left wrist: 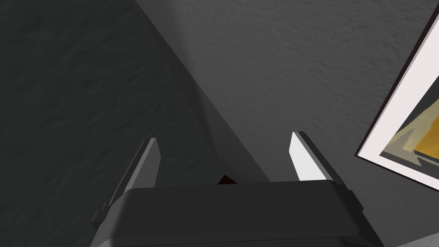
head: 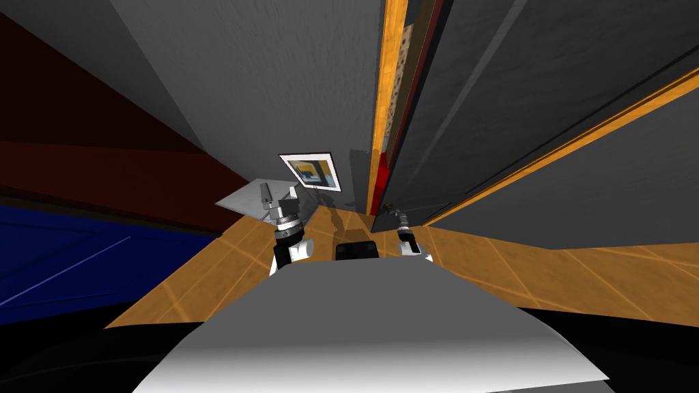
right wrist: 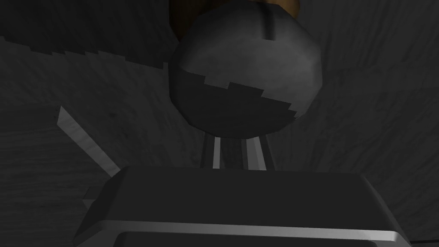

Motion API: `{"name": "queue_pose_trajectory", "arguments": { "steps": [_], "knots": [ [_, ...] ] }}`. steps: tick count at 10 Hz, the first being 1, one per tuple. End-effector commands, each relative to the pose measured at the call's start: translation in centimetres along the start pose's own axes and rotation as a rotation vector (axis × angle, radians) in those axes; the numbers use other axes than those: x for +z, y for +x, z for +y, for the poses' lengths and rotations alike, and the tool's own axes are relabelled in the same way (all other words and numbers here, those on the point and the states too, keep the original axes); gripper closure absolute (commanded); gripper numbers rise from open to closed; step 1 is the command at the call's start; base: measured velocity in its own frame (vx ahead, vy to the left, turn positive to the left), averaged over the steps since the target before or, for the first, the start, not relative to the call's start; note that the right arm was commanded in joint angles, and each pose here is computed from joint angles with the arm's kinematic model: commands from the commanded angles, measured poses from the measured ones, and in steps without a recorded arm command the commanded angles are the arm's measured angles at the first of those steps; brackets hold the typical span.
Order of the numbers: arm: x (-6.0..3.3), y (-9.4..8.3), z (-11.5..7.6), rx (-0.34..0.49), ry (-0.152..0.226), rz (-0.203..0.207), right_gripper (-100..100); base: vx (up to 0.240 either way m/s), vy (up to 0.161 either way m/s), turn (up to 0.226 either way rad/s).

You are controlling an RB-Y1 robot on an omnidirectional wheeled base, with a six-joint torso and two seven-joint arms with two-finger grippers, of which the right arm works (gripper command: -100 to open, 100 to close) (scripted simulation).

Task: Pull the door open

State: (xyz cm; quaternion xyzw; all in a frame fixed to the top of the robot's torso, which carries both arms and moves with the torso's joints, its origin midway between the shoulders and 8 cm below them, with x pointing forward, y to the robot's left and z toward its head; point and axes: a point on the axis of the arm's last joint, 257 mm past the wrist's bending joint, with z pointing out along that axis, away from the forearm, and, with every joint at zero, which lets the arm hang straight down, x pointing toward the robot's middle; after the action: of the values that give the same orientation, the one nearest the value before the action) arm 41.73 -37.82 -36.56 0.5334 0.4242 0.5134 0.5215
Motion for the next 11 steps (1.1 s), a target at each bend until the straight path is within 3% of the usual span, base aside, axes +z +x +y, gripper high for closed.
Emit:
{"name": "queue_pose_trajectory", "arguments": {
  "steps": [1,3,4,7,8,11],
  "knots": [
    [0.39,3.1,0.83,0.023,-0.034,0.04,100,0.013,-0.001,-0.008],
    [0.26,2.98,0.57,0.022,-0.027,0.037,100,0.004,-0.007,-0.004],
    [0.4,3.15,0.91,0.077,-0.036,0.037,100,-0.038,-0.022,0.121],
    [0.4,3.15,0.91,0.077,-0.036,0.037,100,-0.024,-0.017,0.018],
    [0.36,3.15,0.87,0.13,-0.035,0.034,100,-0.035,-0.015,0.108],
    [0.36,3.15,0.87,0.13,-0.035,0.034,100,-0.023,-0.016,0.014]
  ]
}}
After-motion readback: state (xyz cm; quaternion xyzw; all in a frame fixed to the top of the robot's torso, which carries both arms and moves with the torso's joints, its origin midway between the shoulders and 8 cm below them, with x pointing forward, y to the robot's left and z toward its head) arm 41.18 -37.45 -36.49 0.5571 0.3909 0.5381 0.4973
